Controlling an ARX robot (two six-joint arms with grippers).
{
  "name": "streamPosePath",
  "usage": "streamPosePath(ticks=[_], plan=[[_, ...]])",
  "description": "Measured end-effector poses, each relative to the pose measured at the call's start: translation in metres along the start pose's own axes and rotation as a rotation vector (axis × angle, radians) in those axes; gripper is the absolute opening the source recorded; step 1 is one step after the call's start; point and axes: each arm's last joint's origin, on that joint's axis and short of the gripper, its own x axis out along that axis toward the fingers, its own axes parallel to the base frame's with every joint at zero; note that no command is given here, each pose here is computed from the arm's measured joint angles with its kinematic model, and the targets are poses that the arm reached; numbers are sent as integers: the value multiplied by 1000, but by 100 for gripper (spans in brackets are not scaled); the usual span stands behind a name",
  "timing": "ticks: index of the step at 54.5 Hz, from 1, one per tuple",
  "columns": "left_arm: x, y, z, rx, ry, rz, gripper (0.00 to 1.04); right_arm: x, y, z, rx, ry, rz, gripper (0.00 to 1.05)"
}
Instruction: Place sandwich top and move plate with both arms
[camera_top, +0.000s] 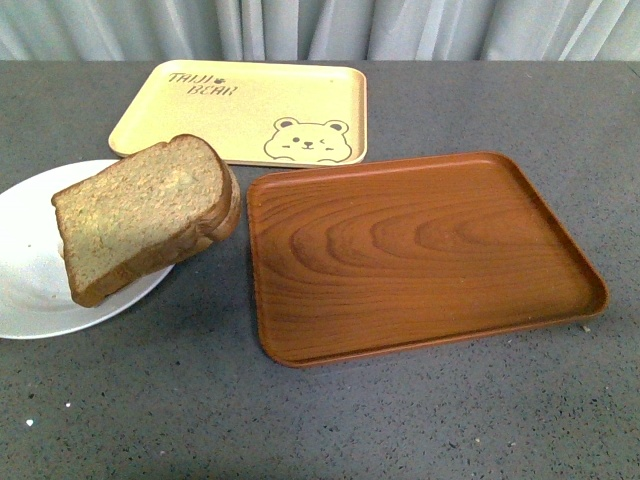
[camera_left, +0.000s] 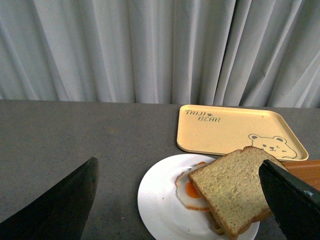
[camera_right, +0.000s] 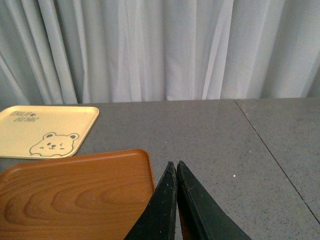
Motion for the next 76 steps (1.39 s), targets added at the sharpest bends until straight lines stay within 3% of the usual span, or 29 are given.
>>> streamPosePath(ticks=[39, 48, 52, 54, 58, 68, 76], plan=[[0, 0, 0, 0, 0, 0, 96, -19, 0, -3, -1, 5, 1, 2], [0, 0, -1, -16, 19, -25, 96, -19, 0, -3, -1, 5, 1, 30], [1, 1, 1, -154, 223, -192, 96, -19, 0, -3, -1, 5, 0, 43], [8, 1, 4, -312, 366, -301, 96, -19, 0, -3, -1, 5, 4, 50], [27, 2, 12, -472, 442, -401, 96, -19, 0, -3, -1, 5, 3, 65], [74, 11, 16, -623, 440, -355, 96, -20, 0, -3, -1, 5, 1, 95], [109, 20, 6, -697, 448, -312, 96, -20, 0, -3, -1, 5, 2, 95]])
